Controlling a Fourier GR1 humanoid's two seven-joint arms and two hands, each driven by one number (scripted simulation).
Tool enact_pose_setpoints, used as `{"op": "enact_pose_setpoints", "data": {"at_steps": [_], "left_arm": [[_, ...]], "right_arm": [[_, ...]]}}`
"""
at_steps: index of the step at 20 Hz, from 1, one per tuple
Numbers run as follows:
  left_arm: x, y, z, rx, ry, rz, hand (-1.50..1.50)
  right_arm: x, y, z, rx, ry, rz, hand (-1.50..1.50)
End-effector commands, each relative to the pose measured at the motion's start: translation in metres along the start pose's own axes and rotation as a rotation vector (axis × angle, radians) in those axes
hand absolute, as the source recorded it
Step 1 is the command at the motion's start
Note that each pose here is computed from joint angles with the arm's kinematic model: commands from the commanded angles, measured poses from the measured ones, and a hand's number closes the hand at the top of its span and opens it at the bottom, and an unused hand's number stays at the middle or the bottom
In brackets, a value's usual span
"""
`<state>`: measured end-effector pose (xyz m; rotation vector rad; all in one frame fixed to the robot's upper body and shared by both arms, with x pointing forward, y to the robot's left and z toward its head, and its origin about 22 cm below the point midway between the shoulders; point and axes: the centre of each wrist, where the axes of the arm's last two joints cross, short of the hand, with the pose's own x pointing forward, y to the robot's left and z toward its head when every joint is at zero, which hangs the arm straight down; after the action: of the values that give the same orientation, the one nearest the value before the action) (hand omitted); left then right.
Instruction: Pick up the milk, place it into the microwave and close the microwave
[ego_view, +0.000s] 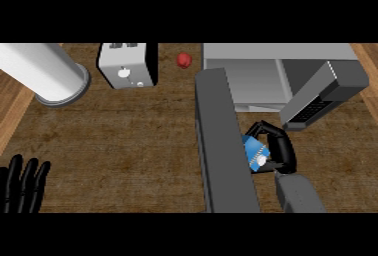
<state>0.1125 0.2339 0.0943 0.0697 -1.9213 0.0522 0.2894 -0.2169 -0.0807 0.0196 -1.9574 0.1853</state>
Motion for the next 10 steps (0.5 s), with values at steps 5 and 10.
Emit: {"op": "enact_pose_setpoints", "data": {"at_steps": [5, 10], "left_arm": [[-0.004, 0.009, -0.004, -0.011, 0.002, -0.005, -1.5], [0.01, 0.002, 0.01, -0.042, 0.012, 0.014, -1.5]], "right_arm": [[0.012, 0.005, -0.074, -0.068, 0.094, 0.183, 1.5], [0.012, -0.02, -0.108, -0.098, 0.118, 0.267, 1.5]]}}
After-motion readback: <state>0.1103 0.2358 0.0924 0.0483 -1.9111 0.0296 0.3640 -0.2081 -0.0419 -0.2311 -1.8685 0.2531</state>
